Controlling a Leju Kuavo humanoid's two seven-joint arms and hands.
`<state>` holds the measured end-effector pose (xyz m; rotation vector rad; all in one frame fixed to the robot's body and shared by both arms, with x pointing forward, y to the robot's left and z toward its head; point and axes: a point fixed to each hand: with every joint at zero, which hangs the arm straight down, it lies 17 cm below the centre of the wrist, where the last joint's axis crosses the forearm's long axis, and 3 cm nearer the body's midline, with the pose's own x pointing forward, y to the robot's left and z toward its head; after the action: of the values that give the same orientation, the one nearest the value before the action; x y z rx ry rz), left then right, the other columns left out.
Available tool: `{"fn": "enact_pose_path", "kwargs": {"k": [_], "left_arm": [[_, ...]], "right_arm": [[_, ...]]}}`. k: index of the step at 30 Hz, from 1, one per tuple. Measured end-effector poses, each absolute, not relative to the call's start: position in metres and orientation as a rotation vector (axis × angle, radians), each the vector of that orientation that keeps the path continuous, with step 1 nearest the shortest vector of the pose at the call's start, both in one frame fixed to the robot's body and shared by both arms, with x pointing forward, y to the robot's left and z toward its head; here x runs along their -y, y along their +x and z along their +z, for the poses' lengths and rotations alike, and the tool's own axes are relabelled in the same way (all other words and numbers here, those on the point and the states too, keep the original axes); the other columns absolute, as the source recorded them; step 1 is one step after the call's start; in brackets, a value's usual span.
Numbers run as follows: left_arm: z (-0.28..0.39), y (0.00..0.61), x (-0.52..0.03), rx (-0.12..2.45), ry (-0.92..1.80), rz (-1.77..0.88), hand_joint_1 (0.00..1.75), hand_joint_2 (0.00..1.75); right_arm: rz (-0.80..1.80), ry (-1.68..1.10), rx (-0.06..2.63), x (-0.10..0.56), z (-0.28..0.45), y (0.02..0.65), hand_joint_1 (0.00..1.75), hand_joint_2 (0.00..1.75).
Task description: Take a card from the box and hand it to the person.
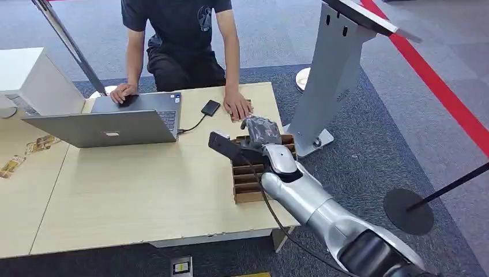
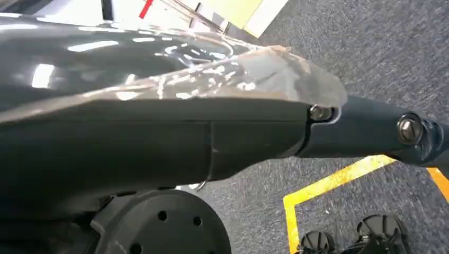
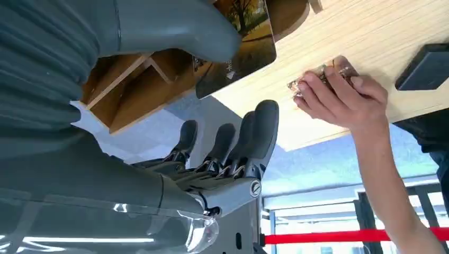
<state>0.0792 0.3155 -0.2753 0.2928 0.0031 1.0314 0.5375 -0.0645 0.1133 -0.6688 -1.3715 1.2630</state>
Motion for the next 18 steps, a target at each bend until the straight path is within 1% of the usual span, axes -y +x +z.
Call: {"fn": "enact_pose_path", "kwargs": {"k": [1, 2, 4, 6, 7, 15, 17, 18], "left_arm": [[-0.2753, 0.0791, -0.3155, -0.003, 0.293, 1.031, 0.00, 0.00], [-0.2754, 0.0791, -0.3157, -0.003, 0.293, 1.032, 0.00, 0.00], [-0.2754, 0.0799, -0.3160, 0.000, 0.290, 1.033, 0.00, 0.00], [-0.2754, 0.0806, -0.3164, 0.003, 0.287, 1.033, 0.00, 0.00], [-0.2754, 0.0807, -0.3168, 0.005, 0.288, 1.034, 0.00, 0.00], [-0.2753, 0.0810, -0.3188, 0.008, 0.290, 1.035, 0.00, 0.00], [-0.2753, 0.0810, -0.3187, 0.007, 0.290, 1.035, 0.00, 0.00], [-0.2753, 0.0809, -0.3188, 0.007, 0.291, 1.035, 0.00, 0.00]], "right_arm": [[1.263, -0.670, 1.371, 0.0650, 0.1133, 0.5376, 0.93, 1.75], [1.262, -0.670, 1.370, 0.0655, 0.1130, 0.5378, 1.26, 1.75], [1.263, -0.671, 1.370, 0.0658, 0.1130, 0.5378, 1.27, 1.75], [1.264, -0.670, 1.369, 0.0657, 0.1124, 0.5375, 1.17, 1.75], [1.264, -0.670, 1.369, 0.0658, 0.1124, 0.5376, 1.15, 1.75], [1.268, -0.673, 1.368, 0.0661, 0.1122, 0.5376, 1.17, 1.75], [1.271, -0.674, 1.366, 0.0661, 0.1120, 0.5375, 1.22, 1.75], [1.271, -0.674, 1.367, 0.0659, 0.1120, 0.5375, 1.22, 1.75]]}}
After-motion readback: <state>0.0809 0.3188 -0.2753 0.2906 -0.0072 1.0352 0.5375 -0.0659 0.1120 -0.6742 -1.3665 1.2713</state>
